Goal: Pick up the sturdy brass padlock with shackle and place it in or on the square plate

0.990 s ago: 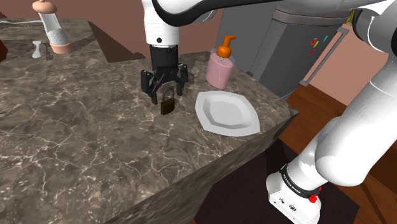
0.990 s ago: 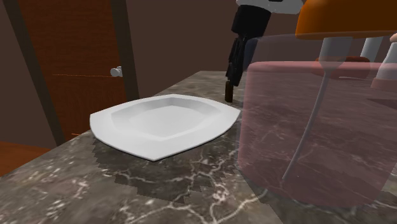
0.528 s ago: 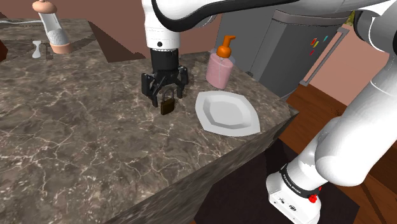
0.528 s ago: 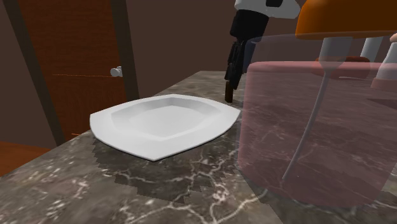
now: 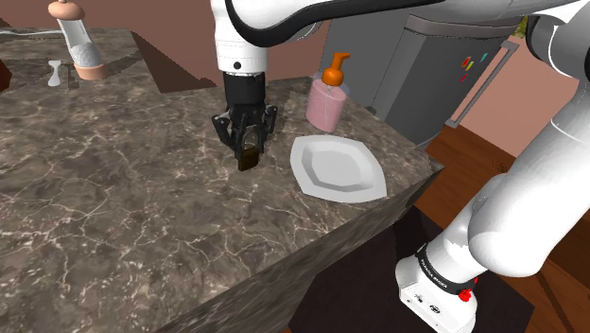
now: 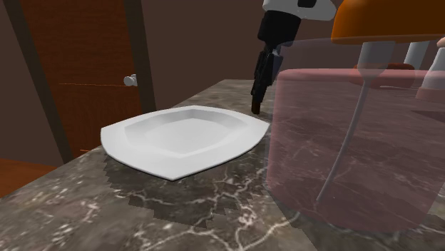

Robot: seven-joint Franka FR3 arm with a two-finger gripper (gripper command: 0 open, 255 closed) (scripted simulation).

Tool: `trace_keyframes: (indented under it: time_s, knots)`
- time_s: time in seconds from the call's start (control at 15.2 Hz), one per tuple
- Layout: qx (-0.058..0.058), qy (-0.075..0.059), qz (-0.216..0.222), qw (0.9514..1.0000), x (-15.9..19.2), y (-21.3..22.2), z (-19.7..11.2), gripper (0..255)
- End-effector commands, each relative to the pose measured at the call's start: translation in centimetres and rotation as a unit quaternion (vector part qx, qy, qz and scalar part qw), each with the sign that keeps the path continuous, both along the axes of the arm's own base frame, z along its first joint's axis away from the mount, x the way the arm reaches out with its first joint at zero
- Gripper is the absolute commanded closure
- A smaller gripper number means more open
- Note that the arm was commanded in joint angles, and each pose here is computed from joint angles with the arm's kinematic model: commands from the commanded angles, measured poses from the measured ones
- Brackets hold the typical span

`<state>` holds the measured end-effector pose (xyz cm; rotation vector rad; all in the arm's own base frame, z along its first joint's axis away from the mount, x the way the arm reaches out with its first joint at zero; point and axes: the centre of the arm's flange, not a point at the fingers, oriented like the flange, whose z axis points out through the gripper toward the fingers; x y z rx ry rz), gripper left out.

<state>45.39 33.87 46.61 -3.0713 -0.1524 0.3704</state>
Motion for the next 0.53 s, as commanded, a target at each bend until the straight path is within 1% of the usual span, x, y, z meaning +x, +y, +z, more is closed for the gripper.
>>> trace_keyframes:
  time_s: [0.0,0.13,0.46]
  knots:
    - [-0.001,0.001,0.000,1.0000,0.0,-0.1,-0.1,255]
    - [-0.001,0.001,0.000,1.0000,0.1,-0.1,-0.1,255]
    - [-0.001,0.001,0.000,1.0000,0.1,-0.1,2.6,255]
